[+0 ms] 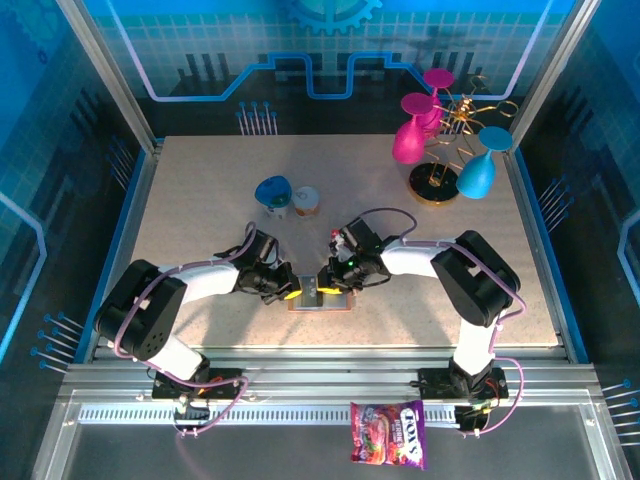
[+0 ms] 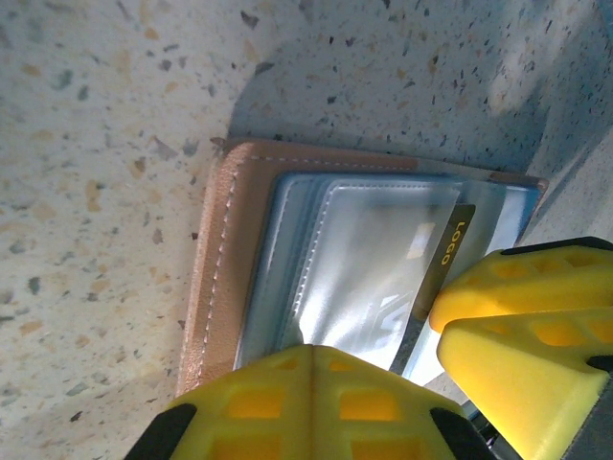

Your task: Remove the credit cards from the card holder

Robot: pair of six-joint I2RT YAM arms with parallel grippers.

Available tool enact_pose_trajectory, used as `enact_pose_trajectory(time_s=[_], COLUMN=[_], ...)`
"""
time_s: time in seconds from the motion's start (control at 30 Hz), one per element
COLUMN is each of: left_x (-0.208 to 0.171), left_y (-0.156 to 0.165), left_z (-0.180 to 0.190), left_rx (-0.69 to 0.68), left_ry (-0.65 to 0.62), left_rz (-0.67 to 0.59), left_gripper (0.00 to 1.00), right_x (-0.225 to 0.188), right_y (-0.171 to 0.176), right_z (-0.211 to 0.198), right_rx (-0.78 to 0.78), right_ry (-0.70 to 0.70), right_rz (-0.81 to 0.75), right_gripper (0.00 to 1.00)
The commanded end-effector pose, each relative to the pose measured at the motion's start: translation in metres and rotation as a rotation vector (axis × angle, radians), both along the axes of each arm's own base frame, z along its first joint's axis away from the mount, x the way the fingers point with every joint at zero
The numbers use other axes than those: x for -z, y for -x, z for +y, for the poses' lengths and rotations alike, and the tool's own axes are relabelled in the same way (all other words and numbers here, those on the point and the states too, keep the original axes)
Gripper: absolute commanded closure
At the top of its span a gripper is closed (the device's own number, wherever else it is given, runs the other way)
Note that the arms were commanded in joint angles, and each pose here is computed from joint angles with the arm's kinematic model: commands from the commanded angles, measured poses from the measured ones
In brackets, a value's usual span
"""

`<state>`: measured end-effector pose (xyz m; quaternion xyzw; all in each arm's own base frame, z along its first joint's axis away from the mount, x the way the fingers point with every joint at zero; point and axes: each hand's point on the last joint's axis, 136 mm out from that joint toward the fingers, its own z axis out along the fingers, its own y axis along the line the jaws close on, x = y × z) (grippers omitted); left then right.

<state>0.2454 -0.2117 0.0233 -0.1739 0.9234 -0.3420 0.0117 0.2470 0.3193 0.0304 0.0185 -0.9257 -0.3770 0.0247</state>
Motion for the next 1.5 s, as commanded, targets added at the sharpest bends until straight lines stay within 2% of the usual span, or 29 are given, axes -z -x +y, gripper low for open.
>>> enact_pose_trajectory(time_s=[0.0,0.7,0.97,1.47], left_x=[0.012,0.013,0.013,0.013], left_y=[0.013,0.012,0.013,0.014], left_z=[0.006,0.005,0.006,0.006], left_rx=[0.028,0.03,0.031,0.032], left_ry=[-0.051,-0.053,-0.055,-0.054], left_rz=[0.058,0.063,0.065,0.069], left_gripper=[0.95,0.95,0.96,0.96], right_x=[0.009,-0.013,0.006,0.017], right_y=[0.002,-0.002,0.007,0.009], right_z=[-0.007,-0.007,-0.009,-0.006], right_rx=[0.013,0.05,0.061,0.067], right_ry=[0.017,-0.043,-0.048,-0.064], right_rz=[0.028,-0.027,0.027,0.056], right_gripper=[0.76,0.76,0.77,0.79])
